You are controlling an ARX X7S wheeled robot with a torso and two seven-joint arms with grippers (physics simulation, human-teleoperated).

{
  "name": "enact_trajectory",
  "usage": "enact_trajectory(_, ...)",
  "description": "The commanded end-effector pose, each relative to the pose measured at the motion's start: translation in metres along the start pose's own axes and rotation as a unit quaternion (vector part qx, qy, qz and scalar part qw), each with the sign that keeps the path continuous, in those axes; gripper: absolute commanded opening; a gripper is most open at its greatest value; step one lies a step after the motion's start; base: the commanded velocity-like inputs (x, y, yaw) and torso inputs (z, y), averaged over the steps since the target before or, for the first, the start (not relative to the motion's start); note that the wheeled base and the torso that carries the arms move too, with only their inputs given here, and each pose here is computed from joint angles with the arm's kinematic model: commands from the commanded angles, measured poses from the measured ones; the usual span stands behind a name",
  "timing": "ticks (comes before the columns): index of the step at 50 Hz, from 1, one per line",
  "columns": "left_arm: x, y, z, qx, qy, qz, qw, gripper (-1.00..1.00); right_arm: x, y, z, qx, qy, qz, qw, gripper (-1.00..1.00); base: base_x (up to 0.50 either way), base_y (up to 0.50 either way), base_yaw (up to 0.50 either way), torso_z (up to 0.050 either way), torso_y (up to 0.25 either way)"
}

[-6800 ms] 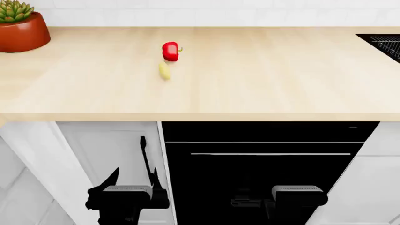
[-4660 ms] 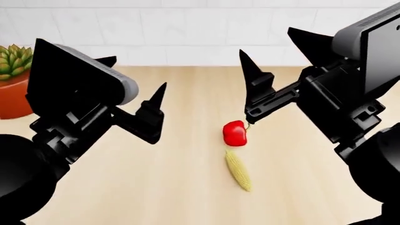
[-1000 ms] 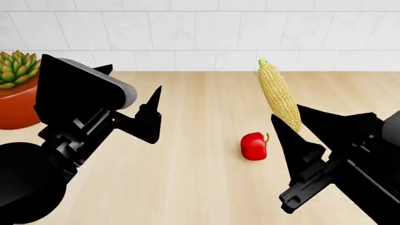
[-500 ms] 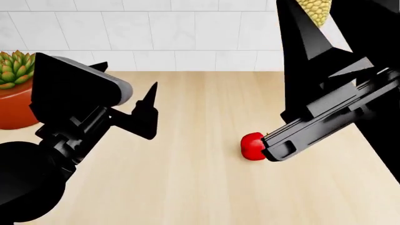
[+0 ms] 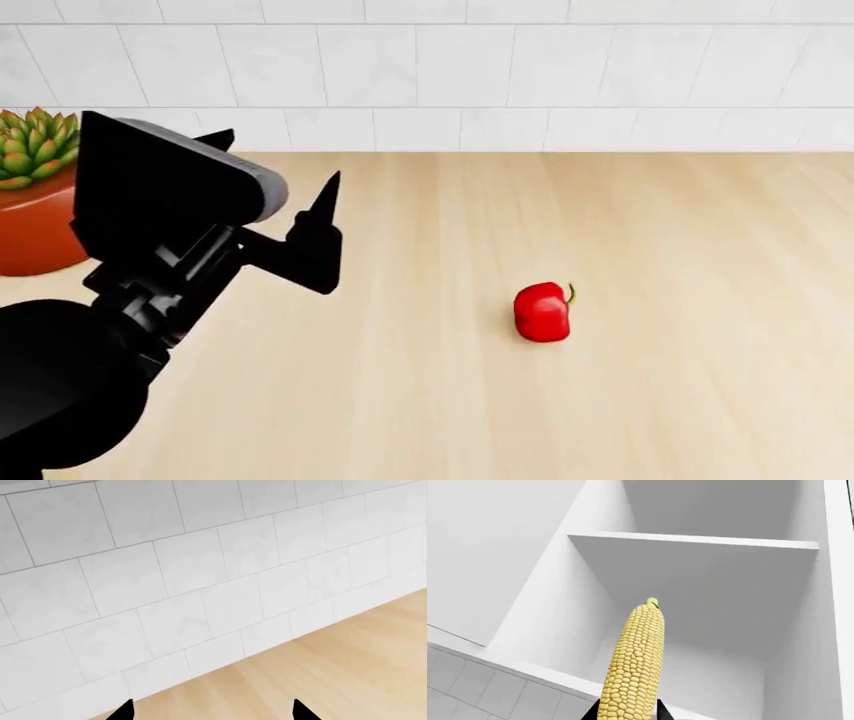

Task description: Pick the corn, bell pepper from the counter and place them in the cabinet. Then close the cabinet.

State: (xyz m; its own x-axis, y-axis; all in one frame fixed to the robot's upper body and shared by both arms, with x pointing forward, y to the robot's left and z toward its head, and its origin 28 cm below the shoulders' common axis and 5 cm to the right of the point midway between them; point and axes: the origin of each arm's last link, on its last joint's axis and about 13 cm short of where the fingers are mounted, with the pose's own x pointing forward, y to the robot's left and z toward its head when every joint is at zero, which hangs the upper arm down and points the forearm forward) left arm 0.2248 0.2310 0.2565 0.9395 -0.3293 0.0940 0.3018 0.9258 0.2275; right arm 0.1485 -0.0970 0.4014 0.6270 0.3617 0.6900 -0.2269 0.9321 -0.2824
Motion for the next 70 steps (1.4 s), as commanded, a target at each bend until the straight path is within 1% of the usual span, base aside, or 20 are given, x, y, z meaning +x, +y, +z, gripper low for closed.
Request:
enact_trajectory(1,0.002,-0.001,-0.001,-0.001,-0.002,-0.001,1.000,1.00,0.034,-0.010,0.016,-0.009,-0.013,-0.034,0.999,-1.00,0.00,0.00,0.00,0.000,0.000)
enact_trajectory(11,0.003,0.000,-0.001,-0.001,-0.003,-0.002,1.000,1.00,0.061,-0.016,0.012,-0.015,0.006,-0.043,0.999,-1.00,0.00,0.00,0.00,0.000,0.000)
enact_trajectory(19,0.004,-0.001,0.000,-0.001,-0.003,-0.003,1.000,1.00,0.082,-0.020,0.004,-0.028,0.029,-0.052,0.998,-1.00,0.00,0.00,0.00,0.000,0.000)
enact_trajectory(21,0.005,-0.001,0.001,-0.001,-0.004,-0.004,1.000,1.00,0.081,-0.019,0.004,-0.023,0.027,-0.047,0.998,-1.00,0.00,0.00,0.00,0.000,0.000)
enact_trajectory(24,0.004,-0.001,0.002,-0.001,-0.007,-0.005,1.000,1.00,0.072,-0.015,0.006,-0.017,0.013,-0.037,0.999,-1.00,0.00,0.00,0.00,0.000,0.000)
enact_trajectory(30,0.004,-0.001,0.002,-0.001,-0.007,-0.005,1.000,1.00,0.070,-0.014,0.006,-0.016,0.009,-0.035,0.999,-1.00,0.00,0.00,0.00,0.000,0.000)
enact_trajectory(38,0.006,-0.003,0.002,0.001,-0.011,-0.012,1.000,1.00,0.101,-0.024,0.007,-0.028,0.017,-0.052,0.998,-1.00,0.00,0.00,0.00,0.000,0.000)
enact_trajectory(45,0.006,-0.004,0.002,0.000,-0.012,-0.013,1.000,1.00,0.120,-0.036,0.007,-0.036,0.024,-0.073,0.996,-1.00,0.00,0.00,0.00,0.000,0.000)
enact_trajectory(55,0.009,-0.006,-0.001,0.000,-0.009,-0.017,1.000,1.00,0.140,-0.047,0.008,-0.028,0.056,-0.086,0.994,-1.00,0.00,0.00,0.00,0.000,0.000)
enact_trajectory(63,0.011,-0.006,-0.003,-0.001,-0.007,-0.017,1.000,1.00,0.159,-0.056,0.007,-0.008,0.089,-0.090,0.992,-1.00,0.00,0.00,0.00,0.000,0.000)
enact_trajectory(68,0.010,-0.006,-0.004,0.000,-0.006,-0.016,1.000,1.00,0.169,-0.065,0.010,0.005,0.105,-0.111,0.988,-1.00,0.00,0.00,0.00,0.000,0.000)
enact_trajectory(70,0.011,-0.006,-0.005,0.001,-0.005,-0.016,1.000,1.00,0.173,-0.070,0.012,0.003,0.115,-0.121,0.986,-1.00,0.00,0.00,0.00,0.000,0.000)
